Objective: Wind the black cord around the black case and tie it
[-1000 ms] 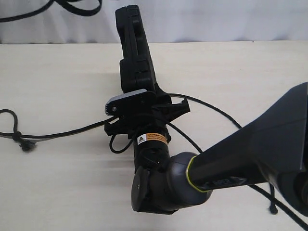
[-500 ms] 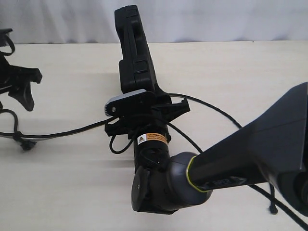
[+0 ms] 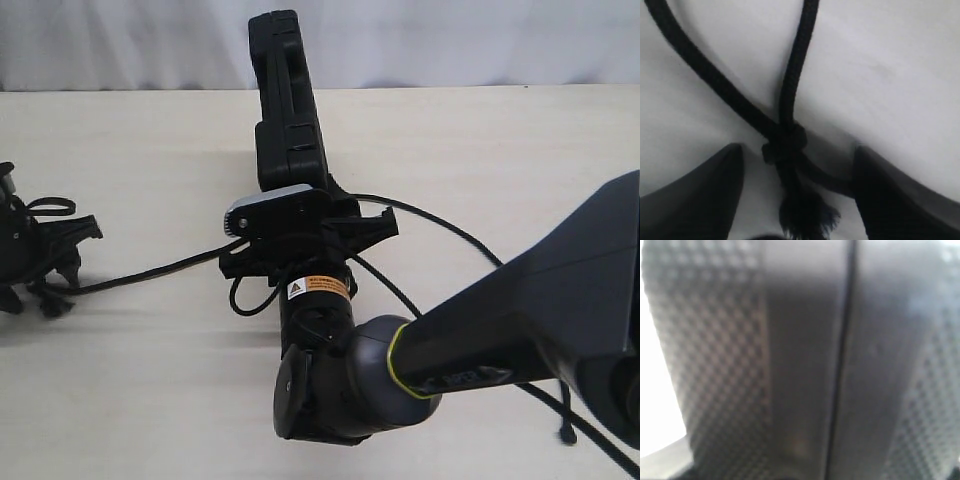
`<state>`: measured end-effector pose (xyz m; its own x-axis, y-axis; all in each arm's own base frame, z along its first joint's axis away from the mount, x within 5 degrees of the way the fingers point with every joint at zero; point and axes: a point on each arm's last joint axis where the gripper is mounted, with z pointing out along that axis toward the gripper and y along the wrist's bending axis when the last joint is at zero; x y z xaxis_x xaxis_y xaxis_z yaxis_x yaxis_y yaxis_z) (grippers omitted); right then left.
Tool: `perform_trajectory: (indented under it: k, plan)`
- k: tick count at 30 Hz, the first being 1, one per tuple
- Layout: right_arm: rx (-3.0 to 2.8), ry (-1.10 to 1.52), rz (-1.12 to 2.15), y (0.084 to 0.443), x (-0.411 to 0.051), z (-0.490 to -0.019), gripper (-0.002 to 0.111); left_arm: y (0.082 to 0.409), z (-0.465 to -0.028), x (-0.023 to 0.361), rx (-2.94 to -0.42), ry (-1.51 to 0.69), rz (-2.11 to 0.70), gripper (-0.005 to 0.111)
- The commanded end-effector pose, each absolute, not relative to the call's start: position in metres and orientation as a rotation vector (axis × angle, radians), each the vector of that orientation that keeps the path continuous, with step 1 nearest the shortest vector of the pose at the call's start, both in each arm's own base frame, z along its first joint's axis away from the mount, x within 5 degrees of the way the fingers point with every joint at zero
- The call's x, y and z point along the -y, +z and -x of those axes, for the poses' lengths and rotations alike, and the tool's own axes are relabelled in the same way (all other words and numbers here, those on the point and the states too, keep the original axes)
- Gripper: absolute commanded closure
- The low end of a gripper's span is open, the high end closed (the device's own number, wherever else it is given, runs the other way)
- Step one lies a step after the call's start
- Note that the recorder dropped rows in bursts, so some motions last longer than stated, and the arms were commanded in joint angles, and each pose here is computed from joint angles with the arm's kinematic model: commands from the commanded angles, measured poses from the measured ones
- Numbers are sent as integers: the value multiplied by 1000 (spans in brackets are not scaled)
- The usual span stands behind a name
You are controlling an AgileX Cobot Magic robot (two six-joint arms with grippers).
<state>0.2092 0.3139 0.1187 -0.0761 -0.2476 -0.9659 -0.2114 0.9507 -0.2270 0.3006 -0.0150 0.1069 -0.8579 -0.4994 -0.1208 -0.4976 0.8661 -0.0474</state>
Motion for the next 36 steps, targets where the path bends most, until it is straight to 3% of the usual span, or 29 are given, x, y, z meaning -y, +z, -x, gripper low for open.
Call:
perform_trajectory:
  k: [1, 3, 8, 10, 12, 14, 17, 25, 28, 31, 34, 36]
  plan:
    - [-1628, -33, 351, 123, -313, -212, 104, 101, -306, 15, -2867, -37, 763, 47]
    - [-1628, -33, 351, 123, -313, -212, 104, 101, -309, 11, -2839, -44, 759, 50]
    - [-1628, -35, 352, 123, -313, -212, 104, 102, -307, 0, -2921, 191, 273, 107]
    - [-1628, -35, 352, 123, -313, -212, 104, 109, -310, 1, -2901, 201, 30, 107]
    - [-1628, -35, 352, 123, -313, -212, 104, 132, -314, 3, -2793, 173, -16, 107]
    - [-1626, -37, 354, 124, -313, -212, 104, 175, -315, 7, -2602, 151, -115, 107]
    - [-1617, -49, 370, 127, -313, -212, 104, 217, -306, 42, -2376, 192, -554, 107]
    - [-1625, -73, 369, 127, -311, -212, 104, 243, -270, 115, -2070, 227, -1240, 107]
    - [-1622, -70, 370, 127, -312, -212, 104, 243, -268, 122, -1971, 220, -1410, 107]
    - [-1622, -70, 370, 127, -312, -212, 104, 249, -288, 130, -2097, 194, -1449, 107]
    - [-1617, -68, 412, 124, -311, -206, 104, 271, -301, 123, -2089, 205, -1514, 107]
    - [-1619, -61, 405, 124, -311, -206, 104, 276, -304, 117, -2076, 100, -1560, 107]
